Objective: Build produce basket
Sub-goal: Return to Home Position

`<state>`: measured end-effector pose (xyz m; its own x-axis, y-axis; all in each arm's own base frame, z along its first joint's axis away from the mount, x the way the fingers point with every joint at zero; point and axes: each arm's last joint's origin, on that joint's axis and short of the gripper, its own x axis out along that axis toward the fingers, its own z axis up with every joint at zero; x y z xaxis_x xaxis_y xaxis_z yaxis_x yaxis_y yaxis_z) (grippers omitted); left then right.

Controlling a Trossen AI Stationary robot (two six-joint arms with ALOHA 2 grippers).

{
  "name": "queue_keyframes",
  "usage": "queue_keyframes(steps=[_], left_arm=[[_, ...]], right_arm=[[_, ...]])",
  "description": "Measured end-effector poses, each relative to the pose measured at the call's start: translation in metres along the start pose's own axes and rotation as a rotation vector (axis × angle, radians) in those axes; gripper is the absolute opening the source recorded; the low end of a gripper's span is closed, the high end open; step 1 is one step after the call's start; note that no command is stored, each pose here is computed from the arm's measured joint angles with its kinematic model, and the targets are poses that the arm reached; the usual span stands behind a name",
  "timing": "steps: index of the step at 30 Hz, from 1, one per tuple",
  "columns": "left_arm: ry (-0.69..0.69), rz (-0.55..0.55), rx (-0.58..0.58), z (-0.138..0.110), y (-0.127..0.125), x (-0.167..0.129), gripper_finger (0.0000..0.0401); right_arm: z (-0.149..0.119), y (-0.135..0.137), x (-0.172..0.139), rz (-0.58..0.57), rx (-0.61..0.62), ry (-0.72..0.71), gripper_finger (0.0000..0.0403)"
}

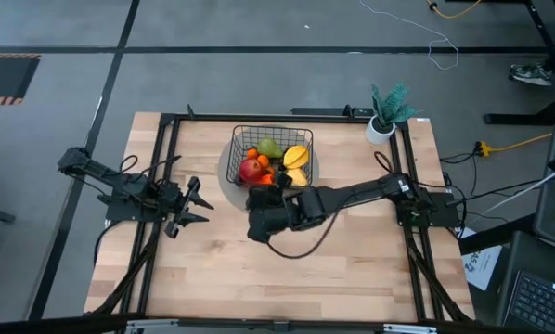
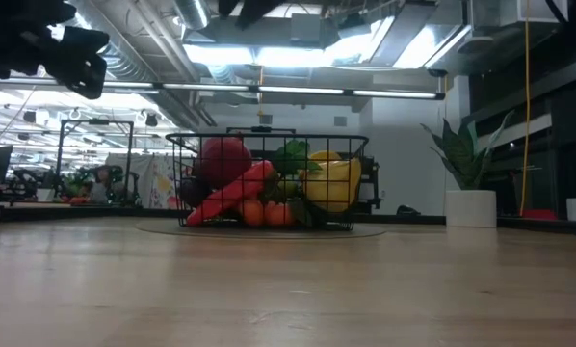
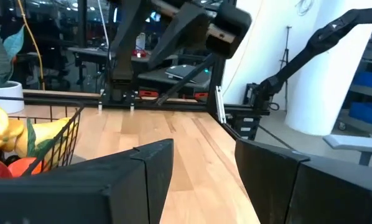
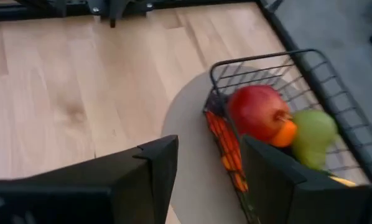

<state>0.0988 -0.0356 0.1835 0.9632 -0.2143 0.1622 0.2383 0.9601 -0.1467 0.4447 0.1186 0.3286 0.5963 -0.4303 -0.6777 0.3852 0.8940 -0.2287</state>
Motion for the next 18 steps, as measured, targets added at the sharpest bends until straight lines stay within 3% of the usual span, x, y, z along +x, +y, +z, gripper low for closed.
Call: queue_keyframes(steps=[13, 18], left_arm=[[0.007, 0.0, 0.002, -0.001, 0.0, 0.0, 0.0163], [0.008, 0.0, 0.002, -0.001, 0.0, 0.0, 0.0163]], right_arm=[[-0.056, 0.002, 0.089, 0.113, -0.152, 0.181, 0.0165], [-0.081, -0.004, 0.111, 0.229, -0.22, 0.143, 0.0165]])
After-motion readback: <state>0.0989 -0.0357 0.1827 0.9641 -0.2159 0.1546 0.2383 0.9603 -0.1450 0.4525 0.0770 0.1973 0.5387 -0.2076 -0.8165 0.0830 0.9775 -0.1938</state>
